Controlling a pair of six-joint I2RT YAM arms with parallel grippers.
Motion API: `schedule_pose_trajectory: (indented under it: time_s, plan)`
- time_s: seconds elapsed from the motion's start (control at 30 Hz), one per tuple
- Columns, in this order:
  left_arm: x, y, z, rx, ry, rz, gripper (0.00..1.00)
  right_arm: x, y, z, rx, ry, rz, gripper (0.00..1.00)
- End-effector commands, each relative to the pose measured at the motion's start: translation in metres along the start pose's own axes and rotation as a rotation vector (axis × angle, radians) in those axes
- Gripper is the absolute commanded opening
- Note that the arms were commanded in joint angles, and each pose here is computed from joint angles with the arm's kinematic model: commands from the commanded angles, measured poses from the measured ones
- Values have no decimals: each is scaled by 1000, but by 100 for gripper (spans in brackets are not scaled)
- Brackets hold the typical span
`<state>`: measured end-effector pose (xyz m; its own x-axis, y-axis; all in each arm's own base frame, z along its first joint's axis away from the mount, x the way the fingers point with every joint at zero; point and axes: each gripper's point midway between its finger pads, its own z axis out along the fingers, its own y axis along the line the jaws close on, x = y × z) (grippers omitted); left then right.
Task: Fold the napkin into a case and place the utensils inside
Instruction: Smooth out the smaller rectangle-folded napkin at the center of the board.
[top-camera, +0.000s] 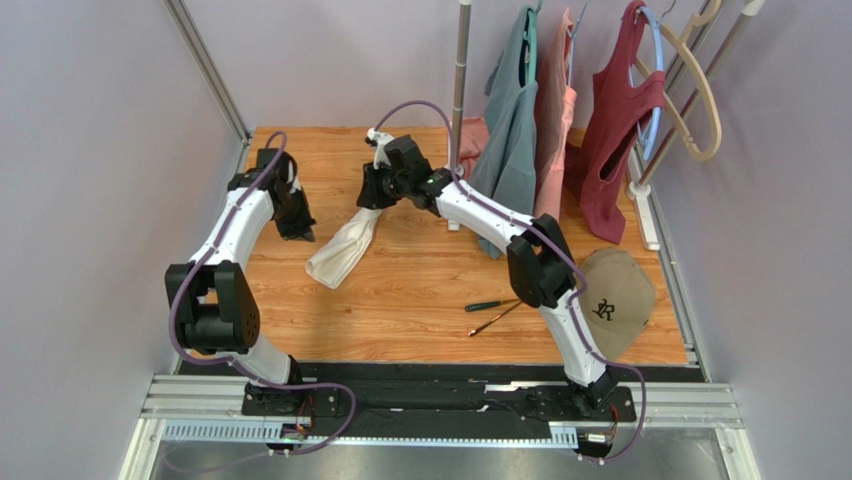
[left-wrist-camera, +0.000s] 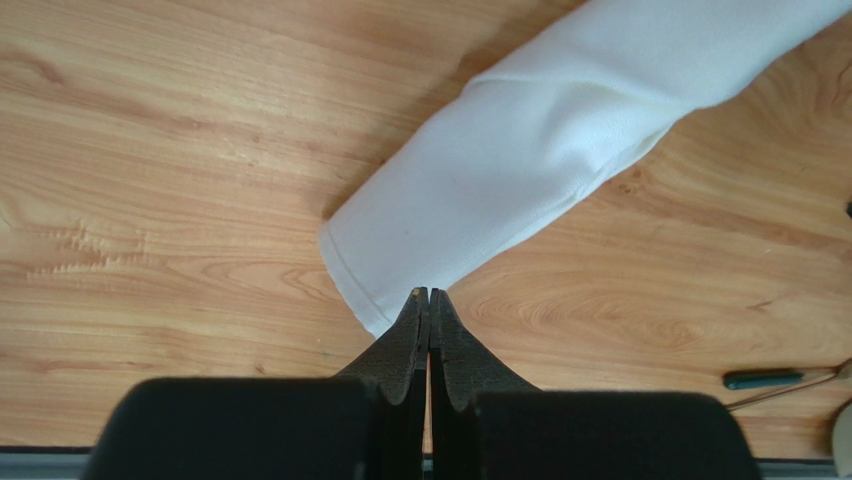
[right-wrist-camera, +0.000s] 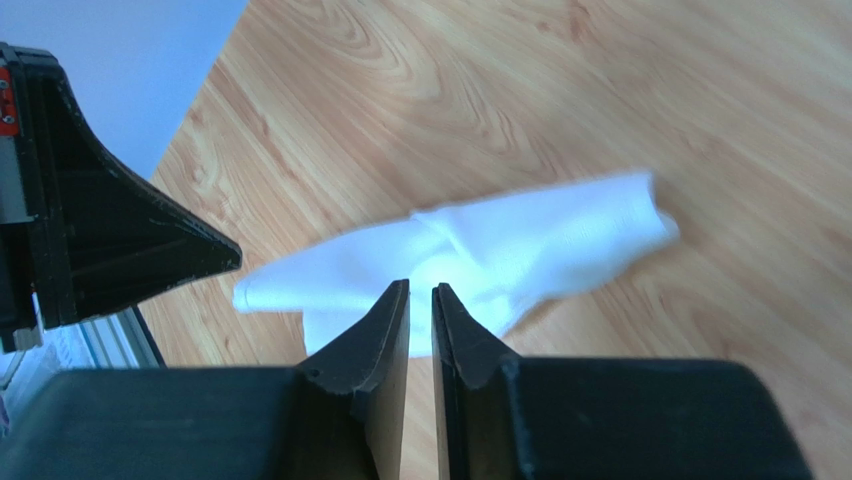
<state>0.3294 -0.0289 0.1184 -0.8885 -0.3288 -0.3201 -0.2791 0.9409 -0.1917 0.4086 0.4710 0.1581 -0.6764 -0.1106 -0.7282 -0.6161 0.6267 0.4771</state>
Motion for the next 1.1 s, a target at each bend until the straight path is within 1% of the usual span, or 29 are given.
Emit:
schedule_pose_trajectory:
  time_s: [0.0,0.2,0.3,0.37,0.53,0.67,0.7,0.8,0.83,0.9,0.93,1.0,1.07]
  plan:
    - [-17,-6,6,104,-11,-67,0,-14,22,26,-68,-16,-26,16]
    - [-7,-5,36,106,88,-90,0,-10,29,52,-107,-24,-21,14]
    - [2,-9,42,134,108,-108,0,-6,26,60,-108,-26,-14,13]
    - [2,-10,41,146,92,-114,0,-4,22,64,-106,-25,-18,11]
    - [18,-13,45,176,120,-121,0,4,1,71,-73,-8,7,6]
    - [31,-24,43,200,123,-110,0,13,-16,68,-40,13,30,5]
    - [36,-26,43,203,131,-108,0,22,-23,69,-31,31,40,5]
    - [43,-30,43,222,135,-121,0,25,-34,62,-15,39,50,4]
    - [47,-38,43,232,133,-100,0,37,-43,61,0,61,64,4]
    - [56,-38,46,225,143,-106,0,35,-42,53,-16,45,68,4]
    - [56,-37,47,220,135,-107,0,51,-52,51,-6,76,82,3]
    - [64,-34,50,208,147,-113,0,47,-49,43,-23,53,78,3]
    - [73,-31,57,199,161,-122,0,60,-61,40,-19,65,92,4]
